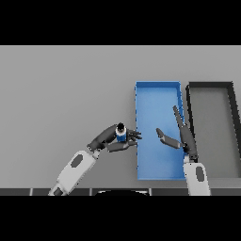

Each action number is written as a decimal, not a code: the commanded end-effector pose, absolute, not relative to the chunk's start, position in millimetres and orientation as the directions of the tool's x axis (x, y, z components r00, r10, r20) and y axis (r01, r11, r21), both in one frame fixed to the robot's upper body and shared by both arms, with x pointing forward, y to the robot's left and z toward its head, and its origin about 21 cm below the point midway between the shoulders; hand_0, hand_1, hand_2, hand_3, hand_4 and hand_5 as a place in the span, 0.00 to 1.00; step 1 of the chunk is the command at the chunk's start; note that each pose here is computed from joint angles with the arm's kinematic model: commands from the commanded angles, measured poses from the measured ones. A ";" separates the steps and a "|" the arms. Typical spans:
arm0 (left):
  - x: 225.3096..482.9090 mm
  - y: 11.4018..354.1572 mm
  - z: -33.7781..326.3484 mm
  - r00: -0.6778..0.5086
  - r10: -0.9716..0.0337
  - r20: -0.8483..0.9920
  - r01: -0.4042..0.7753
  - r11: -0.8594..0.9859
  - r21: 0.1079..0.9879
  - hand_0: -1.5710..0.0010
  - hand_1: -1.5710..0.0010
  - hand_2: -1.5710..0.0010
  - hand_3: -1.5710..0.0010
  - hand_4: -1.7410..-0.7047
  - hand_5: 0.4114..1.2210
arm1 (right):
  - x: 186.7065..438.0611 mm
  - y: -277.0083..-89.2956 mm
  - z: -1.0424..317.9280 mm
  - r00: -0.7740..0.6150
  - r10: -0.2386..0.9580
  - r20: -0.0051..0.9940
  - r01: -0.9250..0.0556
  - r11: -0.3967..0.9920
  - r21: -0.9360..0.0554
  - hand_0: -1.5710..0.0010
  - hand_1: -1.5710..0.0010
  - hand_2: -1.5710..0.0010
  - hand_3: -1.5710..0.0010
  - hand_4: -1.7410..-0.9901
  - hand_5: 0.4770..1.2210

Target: Pick up the blue pipe and place it into the blue bin.

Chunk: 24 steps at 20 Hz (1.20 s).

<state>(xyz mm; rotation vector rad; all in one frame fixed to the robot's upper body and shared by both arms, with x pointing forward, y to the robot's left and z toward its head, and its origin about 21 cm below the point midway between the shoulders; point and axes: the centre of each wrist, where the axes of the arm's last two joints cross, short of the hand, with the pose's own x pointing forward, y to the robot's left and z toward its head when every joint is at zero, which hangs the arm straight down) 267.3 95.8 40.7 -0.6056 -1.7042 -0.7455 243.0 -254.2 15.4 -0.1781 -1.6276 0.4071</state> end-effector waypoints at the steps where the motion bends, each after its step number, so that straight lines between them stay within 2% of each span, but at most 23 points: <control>1: 267.4 95.0 44.5 -0.250 0.021 0.968 0.723 0.669 0.172 0.00 0.00 0.00 0.00 0.26 1.00 | 241.8 -253.8 16.0 -0.107 0.357 0.928 -0.121 0.922 -0.369 1.00 1.00 1.00 1.00 0.82 0.14; 5: 266.4 97.1 39.0 -0.239 -0.002 0.971 0.721 0.670 0.179 0.00 0.00 0.00 0.00 0.26 1.00 | 234.7 -250.1 21.0 -0.115 0.383 0.917 -0.093 0.914 -0.394 1.00 1.00 1.00 1.00 0.81 0.14; 7: 266.9 98.5 42.1 -0.247 0.016 0.969 0.724 0.667 0.174 0.00 0.00 0.00 0.00 0.26 1.00 | 232.3 -247.4 21.9 -0.096 0.391 0.915 -0.082 0.913 -0.398 1.00 1.00 1.00 1.00 0.74 0.14; 10: 265.2 100.9 41.4 -0.258 0.015 0.966 0.720 0.670 0.182 0.00 0.00 0.00 0.00 0.26 1.00 | 229.7 -249.9 29.4 -0.159 0.334 0.929 -0.089 0.932 -0.351 1.00 0.99 0.99 1.00 0.75 0.12; 12: 266.3 100.5 40.4 -0.254 0.004 0.967 0.725 0.663 0.188 0.00 0.00 0.00 0.00 0.26 1.00 | 230.8 -249.5 44.2 -0.260 0.228 0.938 -0.142 0.952 -0.271 1.00 0.99 0.98 1.00 0.76 0.14; 14: 265.6 100.7 42.4 -0.251 0.000 0.968 0.725 0.662 0.188 0.00 0.00 0.00 0.00 0.26 1.00 | 236.1 -255.4 63.3 -0.307 0.191 0.933 -0.205 0.944 -0.260 1.00 0.99 0.99 1.00 0.76 0.16; 17: 265.5 97.7 41.1 -0.255 -0.017 0.967 0.720 0.665 0.201 0.00 0.00 0.00 0.00 0.26 1.00 | 239.1 -255.3 103.1 -0.344 0.190 0.919 -0.337 0.889 -0.310 1.00 1.00 0.99 1.00 0.76 0.14; 21: 267.3 101.0 44.2 -0.259 -0.011 0.966 0.724 0.659 0.201 0.00 0.00 0.00 0.00 0.26 1.00 | 236.8 -235.2 142.1 -0.402 0.224 0.888 -0.477 0.776 -0.412 1.00 1.00 1.00 1.00 0.71 0.08; 24: 268.5 98.9 43.5 -0.271 -0.032 0.962 0.722 0.654 0.225 0.00 0.00 0.00 0.00 0.26 1.00 | 236.0 -220.4 159.6 -0.434 0.214 0.875 -0.552 0.704 -0.446 1.00 1.00 1.00 1.00 0.66 0.07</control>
